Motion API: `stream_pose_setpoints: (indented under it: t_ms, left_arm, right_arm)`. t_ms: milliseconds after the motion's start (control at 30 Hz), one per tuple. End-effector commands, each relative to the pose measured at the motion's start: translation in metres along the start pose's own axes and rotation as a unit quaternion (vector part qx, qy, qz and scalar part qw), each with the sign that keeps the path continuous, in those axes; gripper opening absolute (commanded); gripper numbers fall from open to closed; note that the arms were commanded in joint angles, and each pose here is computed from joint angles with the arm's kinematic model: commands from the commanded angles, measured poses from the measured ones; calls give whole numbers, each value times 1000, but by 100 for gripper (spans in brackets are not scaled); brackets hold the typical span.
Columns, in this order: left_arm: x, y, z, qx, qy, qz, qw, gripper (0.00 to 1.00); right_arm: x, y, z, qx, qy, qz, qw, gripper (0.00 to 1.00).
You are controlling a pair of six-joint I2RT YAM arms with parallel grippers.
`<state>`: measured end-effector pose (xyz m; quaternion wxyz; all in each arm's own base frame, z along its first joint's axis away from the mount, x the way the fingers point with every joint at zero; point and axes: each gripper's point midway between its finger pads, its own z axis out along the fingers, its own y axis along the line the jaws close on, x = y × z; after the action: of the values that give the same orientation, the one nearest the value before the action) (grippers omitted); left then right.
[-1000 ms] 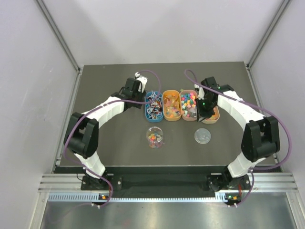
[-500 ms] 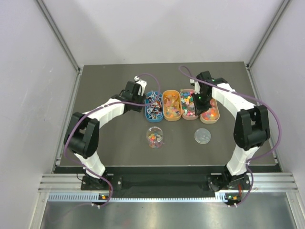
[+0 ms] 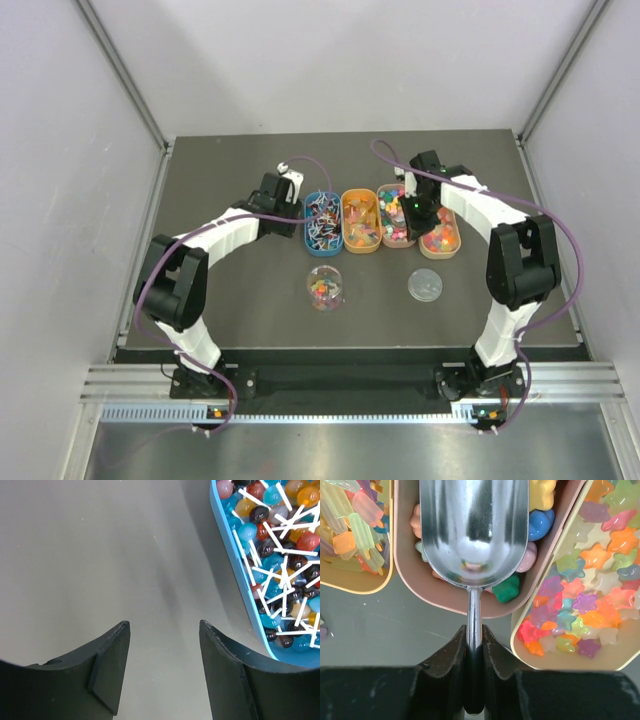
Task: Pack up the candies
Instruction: Scoop the fake candies from the storage box.
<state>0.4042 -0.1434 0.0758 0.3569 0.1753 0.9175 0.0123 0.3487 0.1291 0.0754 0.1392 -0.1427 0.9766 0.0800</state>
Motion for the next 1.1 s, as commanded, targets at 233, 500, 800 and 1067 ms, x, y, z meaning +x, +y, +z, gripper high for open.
stream_pose_setpoints:
  t_ms: [233, 500, 800, 1067]
  left_arm:
    - [-8, 1, -10, 3, -16, -6, 1000, 63]
    - [-9, 4, -20, 0, -15, 3, 1000, 63]
    - [-12, 8, -25, -4, -17, 20, 1000, 63]
    - [-24, 22, -30, -32, -34, 59, 997, 63]
  right_arm:
    - [-20, 9, 15, -36, -57, -48, 997, 0]
    - [-22, 12, 30, -42, -75, -30, 996, 0]
    - [-20, 10, 33, -38, -86, -34, 995, 0]
    - [-13, 11, 38, -39, -134, -41, 989, 0]
